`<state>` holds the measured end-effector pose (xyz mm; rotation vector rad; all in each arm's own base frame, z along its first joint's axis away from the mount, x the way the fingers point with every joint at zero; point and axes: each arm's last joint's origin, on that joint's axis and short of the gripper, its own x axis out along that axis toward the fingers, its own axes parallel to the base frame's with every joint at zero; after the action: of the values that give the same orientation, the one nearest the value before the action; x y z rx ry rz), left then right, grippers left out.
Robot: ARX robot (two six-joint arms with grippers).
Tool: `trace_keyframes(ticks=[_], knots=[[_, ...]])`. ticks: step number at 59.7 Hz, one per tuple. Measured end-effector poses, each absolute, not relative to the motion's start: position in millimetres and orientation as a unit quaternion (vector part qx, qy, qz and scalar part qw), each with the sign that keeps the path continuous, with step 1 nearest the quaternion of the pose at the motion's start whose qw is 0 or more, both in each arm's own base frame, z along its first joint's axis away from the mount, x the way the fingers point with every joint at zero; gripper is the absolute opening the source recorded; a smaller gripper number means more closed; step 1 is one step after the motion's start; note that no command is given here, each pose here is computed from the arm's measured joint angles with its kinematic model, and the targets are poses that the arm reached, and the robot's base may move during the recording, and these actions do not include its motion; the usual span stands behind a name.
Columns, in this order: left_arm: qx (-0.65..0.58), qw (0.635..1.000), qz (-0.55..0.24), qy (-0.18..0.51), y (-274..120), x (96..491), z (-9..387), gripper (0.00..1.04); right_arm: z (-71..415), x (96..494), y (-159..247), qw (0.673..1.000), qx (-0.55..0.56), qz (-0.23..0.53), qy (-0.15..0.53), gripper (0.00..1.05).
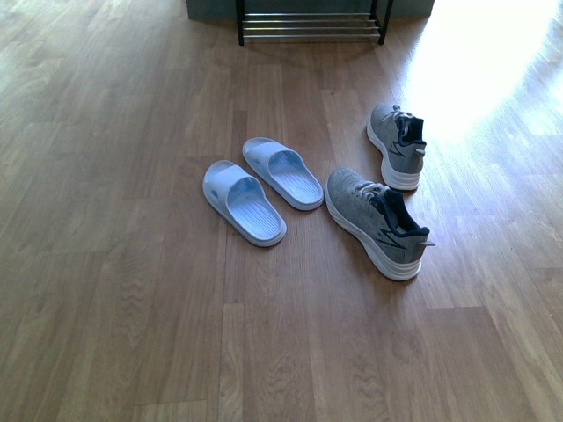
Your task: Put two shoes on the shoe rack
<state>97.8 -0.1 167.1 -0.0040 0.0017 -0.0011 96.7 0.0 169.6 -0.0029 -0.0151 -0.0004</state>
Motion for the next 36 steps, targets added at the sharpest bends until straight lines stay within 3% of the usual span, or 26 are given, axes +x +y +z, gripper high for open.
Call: trace_keyframes(ticks=[36], knots=[[-0.002, 1.000, -0.001, 0.001, -0.1, 97.8, 167.1, 0.95, 169.6, 96.7, 0.0, 1.000, -0.001, 0.000, -0.008, 0.96]])
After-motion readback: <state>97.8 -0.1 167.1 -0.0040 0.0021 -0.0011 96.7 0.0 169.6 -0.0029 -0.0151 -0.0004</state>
